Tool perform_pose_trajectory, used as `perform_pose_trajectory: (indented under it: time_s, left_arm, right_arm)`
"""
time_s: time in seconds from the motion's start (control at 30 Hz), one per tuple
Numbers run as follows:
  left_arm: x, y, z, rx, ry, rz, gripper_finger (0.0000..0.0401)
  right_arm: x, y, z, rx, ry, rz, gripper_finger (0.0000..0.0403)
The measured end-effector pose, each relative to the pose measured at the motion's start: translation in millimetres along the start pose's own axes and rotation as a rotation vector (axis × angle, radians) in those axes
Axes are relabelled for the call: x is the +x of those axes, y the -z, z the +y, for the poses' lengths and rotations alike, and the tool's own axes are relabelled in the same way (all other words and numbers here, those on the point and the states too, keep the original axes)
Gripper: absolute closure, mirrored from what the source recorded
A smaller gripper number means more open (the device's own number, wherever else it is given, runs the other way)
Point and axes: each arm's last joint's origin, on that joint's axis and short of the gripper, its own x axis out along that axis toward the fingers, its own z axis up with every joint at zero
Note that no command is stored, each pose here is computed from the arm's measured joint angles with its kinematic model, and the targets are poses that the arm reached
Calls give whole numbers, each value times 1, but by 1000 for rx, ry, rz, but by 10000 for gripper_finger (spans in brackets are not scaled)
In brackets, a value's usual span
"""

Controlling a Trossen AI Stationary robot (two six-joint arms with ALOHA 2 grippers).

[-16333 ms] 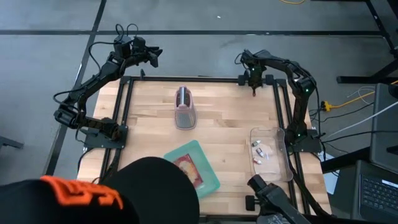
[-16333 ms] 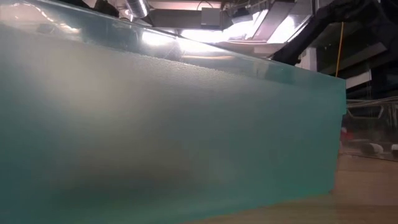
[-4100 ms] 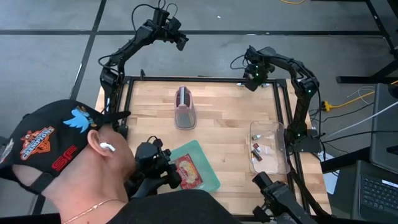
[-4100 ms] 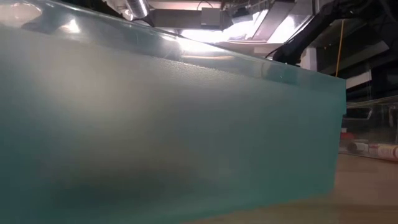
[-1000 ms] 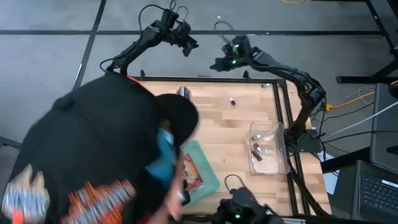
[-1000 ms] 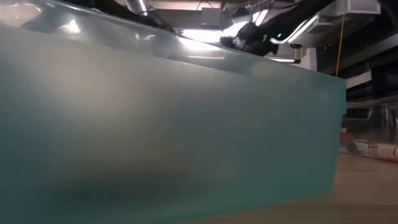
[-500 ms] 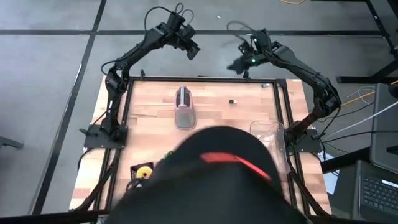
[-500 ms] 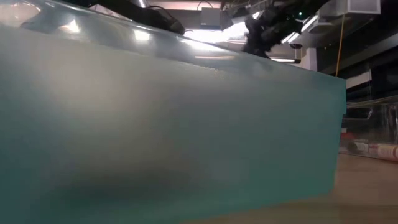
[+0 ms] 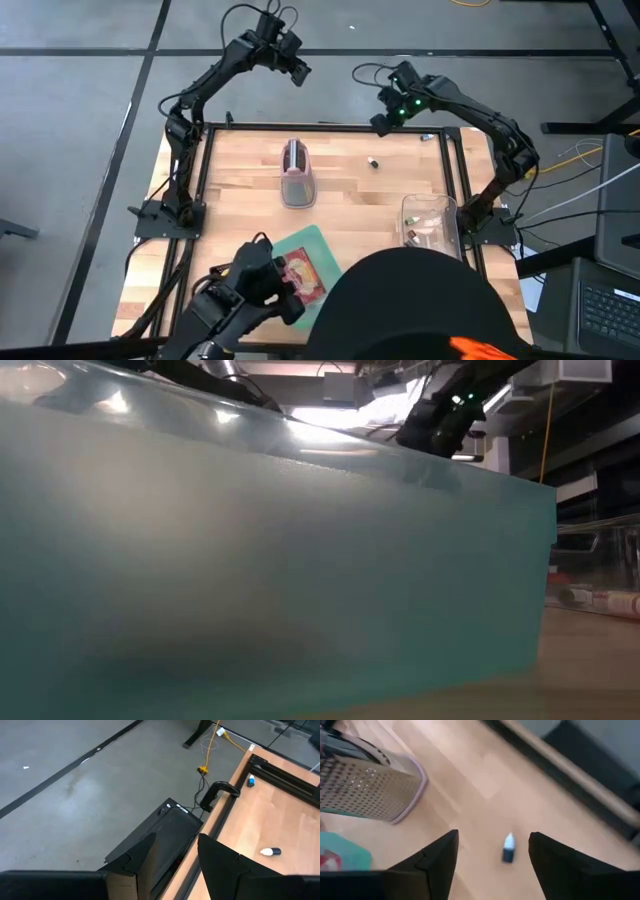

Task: Pick & Place Food Item
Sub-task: Put the purple food coloring bottle into the transparent bin

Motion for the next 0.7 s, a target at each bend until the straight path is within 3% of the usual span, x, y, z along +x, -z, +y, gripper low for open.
perform_pose_trajectory:
  time_s: [0.13,0.37,0.7]
  left_arm:
    - [1,0,-2,2,6,6,260]
    - [1,0,-3,17,8,8,260]
    - [1,5,-3,22,13,49,260]
  right_arm:
    - [16,0,-3,89,46,48,162]
    - [44,1,-8,62,117,131,164]
    - [77,11,-16,-194,62,324,178]
